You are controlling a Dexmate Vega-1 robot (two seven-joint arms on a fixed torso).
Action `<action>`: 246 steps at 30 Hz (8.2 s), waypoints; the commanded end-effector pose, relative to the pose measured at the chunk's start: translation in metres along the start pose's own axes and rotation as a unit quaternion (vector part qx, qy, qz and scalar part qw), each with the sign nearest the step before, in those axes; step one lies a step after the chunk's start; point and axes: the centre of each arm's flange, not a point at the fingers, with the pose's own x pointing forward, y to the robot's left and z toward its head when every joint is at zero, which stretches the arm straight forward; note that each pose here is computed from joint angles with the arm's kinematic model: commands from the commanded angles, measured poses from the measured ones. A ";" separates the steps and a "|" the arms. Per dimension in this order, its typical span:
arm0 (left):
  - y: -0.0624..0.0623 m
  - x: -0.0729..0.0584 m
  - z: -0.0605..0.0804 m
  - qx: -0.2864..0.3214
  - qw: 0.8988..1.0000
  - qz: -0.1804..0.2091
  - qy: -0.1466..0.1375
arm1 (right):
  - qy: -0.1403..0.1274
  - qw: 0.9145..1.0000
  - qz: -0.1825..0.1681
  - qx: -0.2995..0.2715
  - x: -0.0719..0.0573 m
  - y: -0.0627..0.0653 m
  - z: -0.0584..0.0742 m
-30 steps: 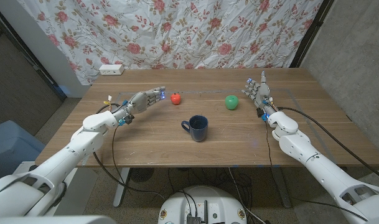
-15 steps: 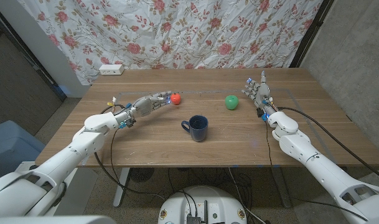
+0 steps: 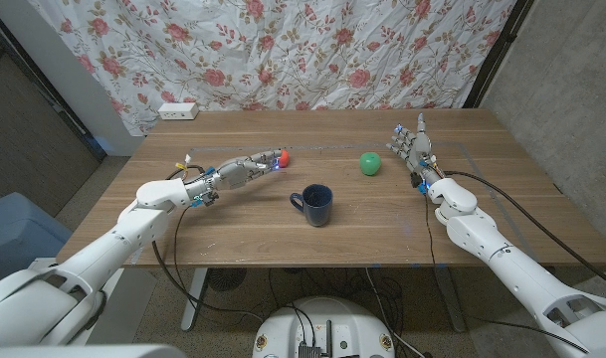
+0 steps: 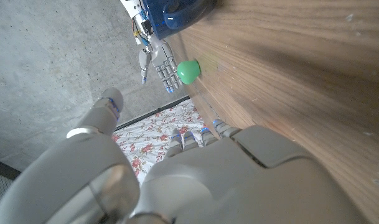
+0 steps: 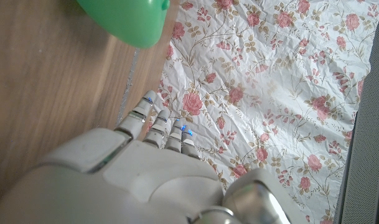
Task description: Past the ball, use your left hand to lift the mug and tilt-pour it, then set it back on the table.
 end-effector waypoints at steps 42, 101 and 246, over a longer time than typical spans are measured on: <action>-0.036 0.013 -0.012 0.078 0.992 -0.094 -0.040 | -0.001 1.000 -0.003 0.000 0.000 0.000 0.000; -0.070 0.077 -0.032 0.075 0.987 -0.144 -0.017 | 0.000 1.000 0.000 0.000 0.000 0.000 0.000; -0.082 0.085 -0.034 0.045 0.996 0.014 -0.069 | 0.000 1.000 0.000 -0.001 0.000 -0.001 0.000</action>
